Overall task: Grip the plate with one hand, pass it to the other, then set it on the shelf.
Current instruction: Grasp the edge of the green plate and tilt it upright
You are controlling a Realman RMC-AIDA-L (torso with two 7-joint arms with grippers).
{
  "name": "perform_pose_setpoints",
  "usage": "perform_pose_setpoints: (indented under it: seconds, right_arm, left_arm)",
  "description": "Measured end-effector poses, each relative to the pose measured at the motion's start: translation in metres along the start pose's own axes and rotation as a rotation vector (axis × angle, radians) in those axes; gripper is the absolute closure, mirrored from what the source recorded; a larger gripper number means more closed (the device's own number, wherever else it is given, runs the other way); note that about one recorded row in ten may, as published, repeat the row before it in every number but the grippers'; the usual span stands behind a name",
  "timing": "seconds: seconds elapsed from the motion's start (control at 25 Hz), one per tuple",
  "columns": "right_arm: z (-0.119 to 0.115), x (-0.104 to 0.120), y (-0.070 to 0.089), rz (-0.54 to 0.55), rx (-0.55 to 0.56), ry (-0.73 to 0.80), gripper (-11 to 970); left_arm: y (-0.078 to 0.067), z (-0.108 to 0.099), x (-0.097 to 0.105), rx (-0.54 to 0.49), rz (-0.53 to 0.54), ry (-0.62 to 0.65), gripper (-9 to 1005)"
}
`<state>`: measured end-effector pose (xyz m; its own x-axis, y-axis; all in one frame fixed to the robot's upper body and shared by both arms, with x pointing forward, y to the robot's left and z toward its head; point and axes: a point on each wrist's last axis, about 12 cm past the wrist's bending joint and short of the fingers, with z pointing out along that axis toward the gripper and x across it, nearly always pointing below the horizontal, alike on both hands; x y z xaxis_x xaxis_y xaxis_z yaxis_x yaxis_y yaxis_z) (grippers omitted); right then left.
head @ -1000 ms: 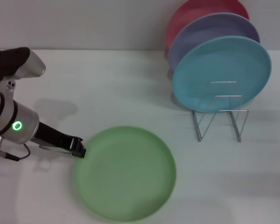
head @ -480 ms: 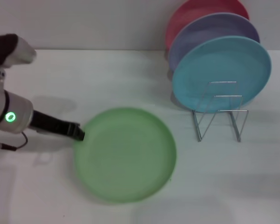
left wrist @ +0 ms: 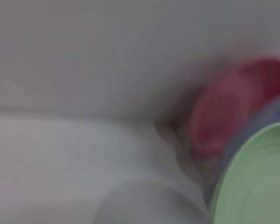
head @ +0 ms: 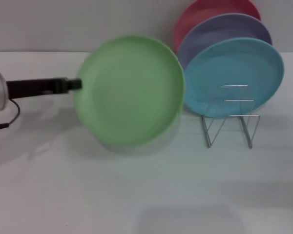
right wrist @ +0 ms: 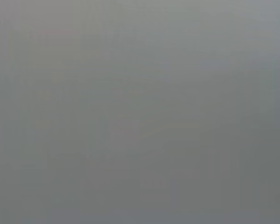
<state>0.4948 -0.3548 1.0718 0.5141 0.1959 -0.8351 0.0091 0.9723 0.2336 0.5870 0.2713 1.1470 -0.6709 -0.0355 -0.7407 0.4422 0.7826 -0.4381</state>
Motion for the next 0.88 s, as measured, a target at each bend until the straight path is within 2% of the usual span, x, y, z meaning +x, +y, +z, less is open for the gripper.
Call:
perform_pose_setpoints:
  seconds: [0.2, 0.44, 0.6, 0.76, 0.88]
  right_arm:
    - [-0.001, 0.001, 0.003, 0.006, -0.004, 0.004, 279]
    - [-0.001, 0.004, 0.003, 0.008, -0.004, 0.022, 279]
    - [-0.001, 0.006, 0.004, 0.008, -0.004, 0.040, 278]
    - [0.001, 0.009, 0.004, 0.006, 0.000, 0.057, 278]
    - [0.003, 0.010, 0.005, 0.006, 0.001, 0.064, 278]
  left_arm:
    - [0.018, 0.000, 0.014, -0.055, 0.041, -0.210, 963]
    - [0.029, 0.003, 0.030, -0.074, 0.137, -0.316, 963]
    - [0.034, 0.006, 0.033, -0.091, 0.179, -0.327, 963]
    - [0.040, 0.007, 0.026, -0.144, 0.233, -0.312, 963]
    - [0.043, 0.006, 0.018, -0.182, 0.316, -0.275, 963]
